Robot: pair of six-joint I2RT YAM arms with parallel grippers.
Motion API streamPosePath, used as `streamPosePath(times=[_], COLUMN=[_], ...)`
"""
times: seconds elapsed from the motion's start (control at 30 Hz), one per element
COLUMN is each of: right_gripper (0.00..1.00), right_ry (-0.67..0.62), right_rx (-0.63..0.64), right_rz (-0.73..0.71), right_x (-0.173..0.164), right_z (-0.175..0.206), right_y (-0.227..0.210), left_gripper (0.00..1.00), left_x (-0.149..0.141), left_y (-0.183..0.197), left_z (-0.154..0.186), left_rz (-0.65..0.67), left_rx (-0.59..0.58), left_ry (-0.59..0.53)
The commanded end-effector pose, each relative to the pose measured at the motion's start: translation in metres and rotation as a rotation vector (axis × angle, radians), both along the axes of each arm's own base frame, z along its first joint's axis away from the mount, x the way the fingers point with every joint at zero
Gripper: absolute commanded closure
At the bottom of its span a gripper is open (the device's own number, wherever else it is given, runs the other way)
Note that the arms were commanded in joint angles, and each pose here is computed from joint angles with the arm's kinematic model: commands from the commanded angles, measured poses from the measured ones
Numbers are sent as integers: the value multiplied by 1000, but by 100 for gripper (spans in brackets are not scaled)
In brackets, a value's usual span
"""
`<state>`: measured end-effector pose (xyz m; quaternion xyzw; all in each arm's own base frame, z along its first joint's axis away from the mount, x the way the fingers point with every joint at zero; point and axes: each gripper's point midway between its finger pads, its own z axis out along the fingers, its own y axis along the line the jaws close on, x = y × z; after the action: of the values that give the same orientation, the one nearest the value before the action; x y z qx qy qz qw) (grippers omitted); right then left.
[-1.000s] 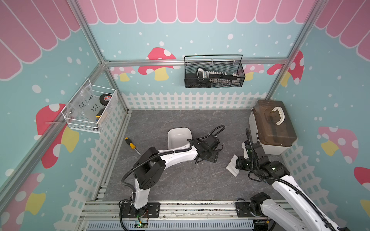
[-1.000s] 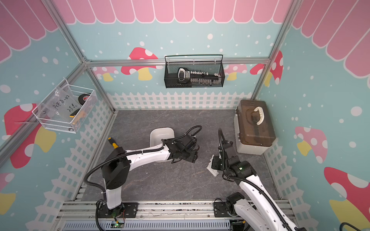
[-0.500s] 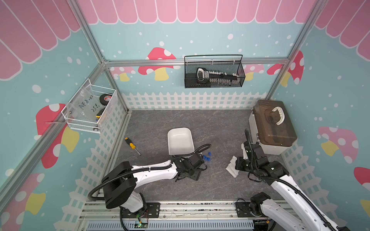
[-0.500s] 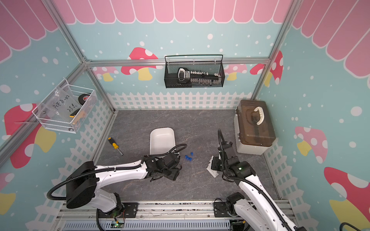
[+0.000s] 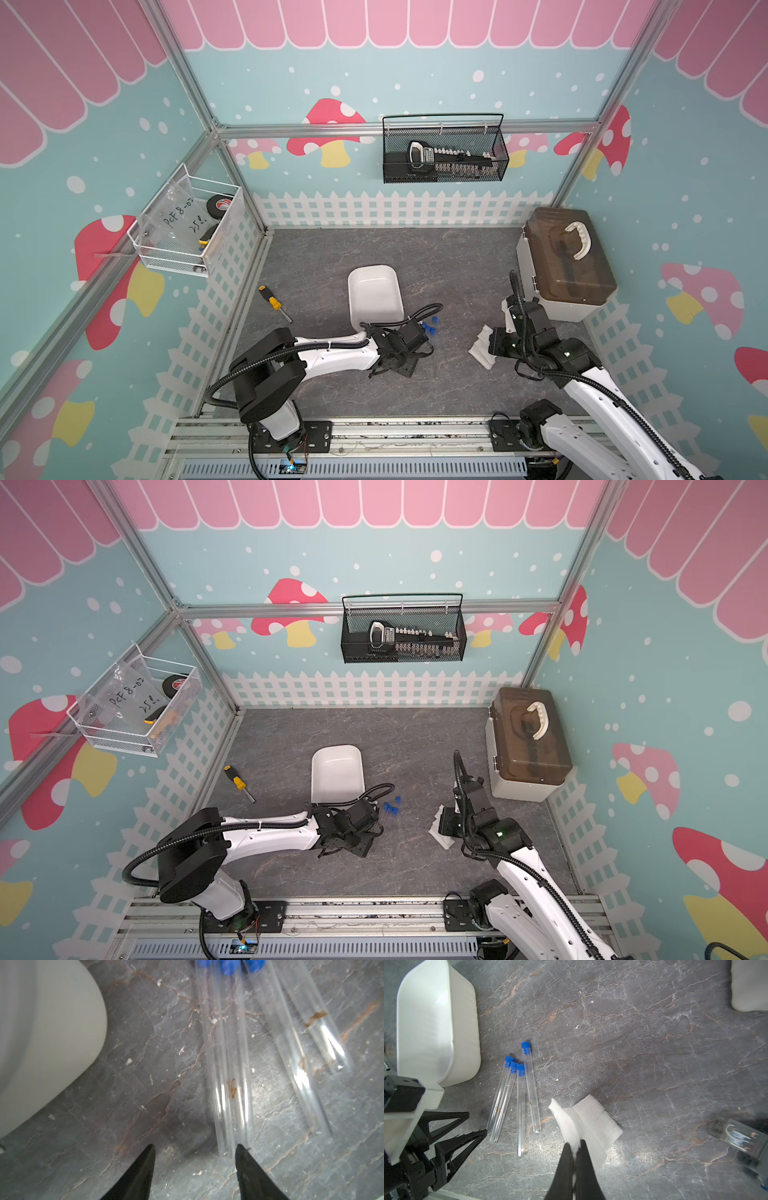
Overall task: Wipe the exteriors of test tubes
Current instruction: Pick up the test tube at the center of the board.
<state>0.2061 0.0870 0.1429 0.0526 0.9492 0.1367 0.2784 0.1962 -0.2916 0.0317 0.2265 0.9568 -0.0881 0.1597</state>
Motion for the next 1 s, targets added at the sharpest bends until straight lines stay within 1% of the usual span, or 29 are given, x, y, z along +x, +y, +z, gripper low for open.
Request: streamPosePath(times=[0.0, 0.17, 0.43, 0.63, 0.8, 0.9, 0.97], right_gripper=[100, 100, 100, 100, 100, 100, 100], right_ry=[19, 24, 27, 31, 32, 29, 34], right_rx=[9, 5, 3, 1, 3, 4, 3], right_rz=[-18, -19, -25, -25, -28, -29, -30], right_x=[-4, -4, -4, -4, -5, -4, -5], right_z=[-5, -6, -7, -8, -9, -8, -9], right_y=[-2, -2, -3, -3, -3, -3, -4], left_gripper=[38, 40, 41, 43, 48, 54, 57], left_x=[4, 3, -1, -1, -4, -6, -6], left_y=[-11, -11, 5, 2, -1, -1, -1], left_z=[3, -3, -14, -14, -18, -19, -20], left_rz=[-11, -23, -7, -12, -30, -37, -39], left_rx=[-24, -7, 62, 60, 60, 61, 62], left_ry=[-8, 4, 10, 15, 32, 37, 37])
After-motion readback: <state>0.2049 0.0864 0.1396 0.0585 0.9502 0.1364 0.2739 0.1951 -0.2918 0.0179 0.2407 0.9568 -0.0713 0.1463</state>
